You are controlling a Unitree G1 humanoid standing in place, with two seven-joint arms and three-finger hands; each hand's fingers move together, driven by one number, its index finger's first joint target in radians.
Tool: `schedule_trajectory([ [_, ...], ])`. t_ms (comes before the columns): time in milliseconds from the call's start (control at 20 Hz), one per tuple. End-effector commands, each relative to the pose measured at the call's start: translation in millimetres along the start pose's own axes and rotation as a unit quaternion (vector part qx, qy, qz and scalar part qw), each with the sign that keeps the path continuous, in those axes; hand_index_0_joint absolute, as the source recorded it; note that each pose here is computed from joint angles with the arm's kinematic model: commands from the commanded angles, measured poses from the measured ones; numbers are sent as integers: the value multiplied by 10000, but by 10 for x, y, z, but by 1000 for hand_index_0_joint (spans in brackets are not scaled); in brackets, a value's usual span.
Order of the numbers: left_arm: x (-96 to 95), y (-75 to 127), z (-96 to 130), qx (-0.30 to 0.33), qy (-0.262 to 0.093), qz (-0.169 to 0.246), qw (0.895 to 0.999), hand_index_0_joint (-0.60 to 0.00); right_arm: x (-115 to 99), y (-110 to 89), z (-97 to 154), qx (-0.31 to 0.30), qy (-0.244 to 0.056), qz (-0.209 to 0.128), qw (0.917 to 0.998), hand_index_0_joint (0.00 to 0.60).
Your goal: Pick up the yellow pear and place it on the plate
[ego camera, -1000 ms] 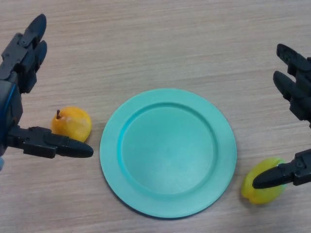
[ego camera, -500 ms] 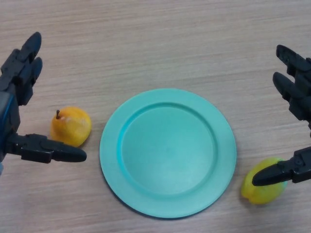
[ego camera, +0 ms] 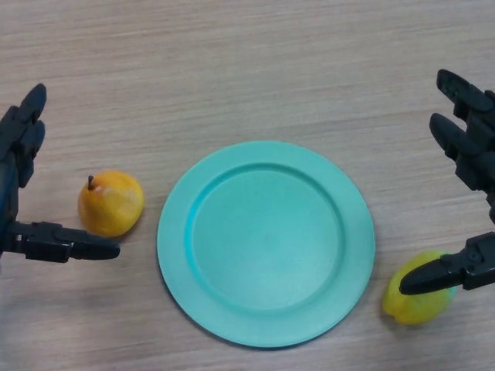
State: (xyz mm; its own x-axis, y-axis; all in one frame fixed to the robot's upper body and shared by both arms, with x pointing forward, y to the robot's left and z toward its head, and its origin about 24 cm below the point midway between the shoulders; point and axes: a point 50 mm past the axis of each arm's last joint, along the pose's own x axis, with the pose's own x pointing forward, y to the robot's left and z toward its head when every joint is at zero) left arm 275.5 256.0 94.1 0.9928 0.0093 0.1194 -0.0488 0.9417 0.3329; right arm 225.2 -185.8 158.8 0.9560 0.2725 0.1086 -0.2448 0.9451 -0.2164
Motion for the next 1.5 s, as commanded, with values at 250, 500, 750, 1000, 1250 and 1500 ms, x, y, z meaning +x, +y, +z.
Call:
schedule_trajectory([
  [250, 174, 19, 124, 237, -771, 442, 9958, 0, -43, -105, 258, -247, -780, -266, 9963, 0],
  [500, 248, -107, 36, -30, -677, 298, 9973, 0, -47, -113, 253, -190, -814, -288, 9961, 0],
  [750, 246, -136, 15, 6, -929, 362, 9950, -348, -75, -129, 262, -125, -744, -302, 9967, 0],
  [1000, 237, -163, -133, 1318, -1022, 793, 9828, -600, -101, -148, 278, -138, -750, -388, 9963, 0],
  [1250, 249, -33, -23, 1165, -1098, 1335, 9780, -600, -101, -132, 293, -185, -796, -404, 9958, 0],
  [1500, 162, -153, 361, -12, -1446, 742, 9867, -600, -98, -110, 291, -227, -722, -376, 9964, 0],
])
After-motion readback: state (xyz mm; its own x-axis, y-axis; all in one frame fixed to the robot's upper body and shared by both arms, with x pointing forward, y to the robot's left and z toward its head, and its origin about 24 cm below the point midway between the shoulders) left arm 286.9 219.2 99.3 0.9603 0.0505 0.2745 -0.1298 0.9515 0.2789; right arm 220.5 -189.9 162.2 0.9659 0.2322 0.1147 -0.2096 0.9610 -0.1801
